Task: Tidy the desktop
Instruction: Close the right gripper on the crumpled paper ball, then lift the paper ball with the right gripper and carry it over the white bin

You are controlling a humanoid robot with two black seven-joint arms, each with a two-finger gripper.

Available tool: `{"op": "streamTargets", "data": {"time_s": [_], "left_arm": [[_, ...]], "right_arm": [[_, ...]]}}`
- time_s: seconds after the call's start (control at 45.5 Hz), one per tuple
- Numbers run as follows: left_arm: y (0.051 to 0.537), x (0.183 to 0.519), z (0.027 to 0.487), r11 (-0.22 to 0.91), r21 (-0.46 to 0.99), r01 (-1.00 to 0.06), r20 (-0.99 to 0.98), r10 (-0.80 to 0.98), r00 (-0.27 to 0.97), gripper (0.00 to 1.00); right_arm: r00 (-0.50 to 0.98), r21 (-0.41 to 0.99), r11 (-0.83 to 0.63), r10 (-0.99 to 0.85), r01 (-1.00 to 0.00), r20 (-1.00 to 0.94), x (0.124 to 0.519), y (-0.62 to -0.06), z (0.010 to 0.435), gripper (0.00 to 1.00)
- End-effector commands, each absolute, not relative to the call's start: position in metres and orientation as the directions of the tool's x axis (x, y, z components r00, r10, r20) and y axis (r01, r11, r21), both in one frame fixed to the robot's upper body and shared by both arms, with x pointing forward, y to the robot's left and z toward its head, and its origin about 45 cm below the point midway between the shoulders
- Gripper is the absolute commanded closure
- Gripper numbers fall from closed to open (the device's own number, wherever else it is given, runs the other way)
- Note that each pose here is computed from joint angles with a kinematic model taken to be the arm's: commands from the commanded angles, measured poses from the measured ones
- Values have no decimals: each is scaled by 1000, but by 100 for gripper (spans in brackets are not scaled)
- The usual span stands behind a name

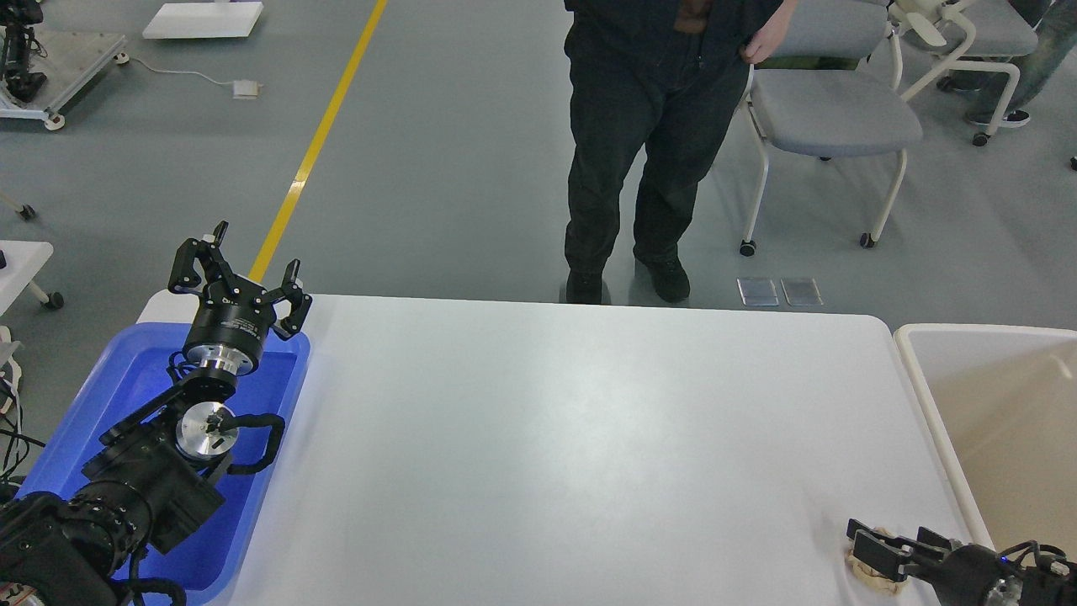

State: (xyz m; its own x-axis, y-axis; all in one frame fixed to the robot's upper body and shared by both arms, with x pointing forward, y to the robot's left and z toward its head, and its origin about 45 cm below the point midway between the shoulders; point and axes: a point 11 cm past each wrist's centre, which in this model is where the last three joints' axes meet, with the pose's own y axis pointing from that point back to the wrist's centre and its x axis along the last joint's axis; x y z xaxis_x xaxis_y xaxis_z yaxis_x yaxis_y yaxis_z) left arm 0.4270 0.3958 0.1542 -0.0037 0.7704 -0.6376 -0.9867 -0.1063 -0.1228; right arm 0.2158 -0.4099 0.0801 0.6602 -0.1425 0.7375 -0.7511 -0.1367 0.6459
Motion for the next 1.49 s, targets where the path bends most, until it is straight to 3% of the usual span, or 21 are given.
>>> {"op": "streamTargets", "data": {"time_s": [0.0,0.571,0.681,0.791,1.077,1.143,1.473], "left_arm": [[396,427,154,-107,-122,-987,-637,770,-4,0],[396,427,154,-107,-123,-987,-637,770,-4,0],[395,427,154,-106,-123,-987,-638,770,-3,0],[396,427,154,-107,-122,-987,-637,770,-4,0],[395,427,154,-106,-123,-987,-638,770,-3,0],[395,427,154,-106,-123,-987,-638,770,-3,0],[395,427,154,-106,-123,-987,-638,770,-3,0]], "right_arm": [[668,650,-156,-139,-744,731,213,-405,74,0],[677,651,-192,-142,-735,723,212,-394,63,4],[677,651,-195,-131,-734,724,211,-397,61,21],[677,651,-196,-121,-734,726,210,-401,59,28],[692,666,-200,-118,-719,712,205,-399,53,81],[695,669,-200,-118,-716,709,204,-399,53,98],[668,639,-203,-148,-742,729,207,-408,70,100]]}}
